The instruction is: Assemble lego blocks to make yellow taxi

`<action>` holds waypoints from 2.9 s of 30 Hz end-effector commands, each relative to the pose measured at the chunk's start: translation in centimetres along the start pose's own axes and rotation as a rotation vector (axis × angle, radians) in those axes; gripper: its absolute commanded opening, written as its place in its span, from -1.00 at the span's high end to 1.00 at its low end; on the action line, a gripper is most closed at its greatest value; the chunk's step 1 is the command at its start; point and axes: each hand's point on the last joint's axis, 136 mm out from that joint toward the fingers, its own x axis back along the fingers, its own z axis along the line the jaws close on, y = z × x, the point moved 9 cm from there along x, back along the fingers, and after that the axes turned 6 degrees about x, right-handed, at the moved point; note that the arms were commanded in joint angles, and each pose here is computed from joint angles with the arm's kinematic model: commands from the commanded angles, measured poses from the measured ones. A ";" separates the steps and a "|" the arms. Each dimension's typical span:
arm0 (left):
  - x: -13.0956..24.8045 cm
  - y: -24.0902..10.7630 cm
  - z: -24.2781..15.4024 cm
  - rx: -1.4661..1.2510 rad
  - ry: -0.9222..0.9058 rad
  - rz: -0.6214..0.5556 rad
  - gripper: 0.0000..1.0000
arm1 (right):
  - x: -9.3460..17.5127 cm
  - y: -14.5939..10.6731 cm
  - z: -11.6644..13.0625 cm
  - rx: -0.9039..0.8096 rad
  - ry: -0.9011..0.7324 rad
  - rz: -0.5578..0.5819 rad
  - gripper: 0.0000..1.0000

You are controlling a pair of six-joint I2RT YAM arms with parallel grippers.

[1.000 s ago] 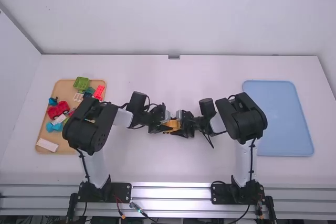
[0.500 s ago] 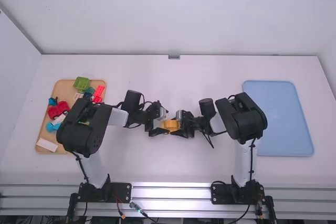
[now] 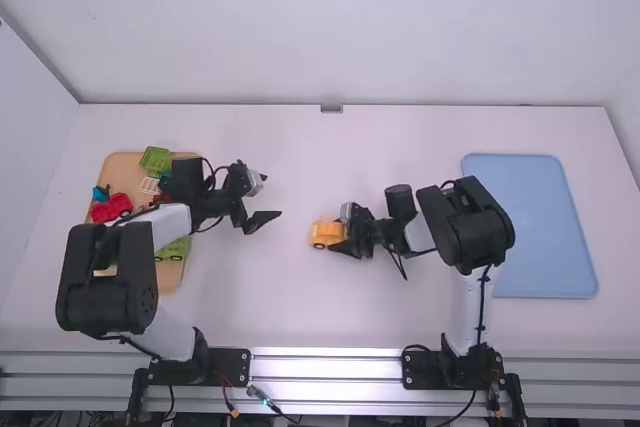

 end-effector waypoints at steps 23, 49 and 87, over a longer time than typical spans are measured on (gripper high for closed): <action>0.5 -0.5 2.2 0.159 0.243 0.078 -0.98 | 27.6 1.4 -4.0 -0.570 -1.154 0.346 0.03; 0.3 -0.5 2.0 0.210 0.239 0.079 -0.98 | 32.3 -7.0 -3.5 -0.885 -1.380 0.430 -0.98; 5.0 12.0 1.8 0.658 0.832 0.346 -0.86 | 22.4 13.0 -1.4 -0.631 -1.216 0.365 -0.85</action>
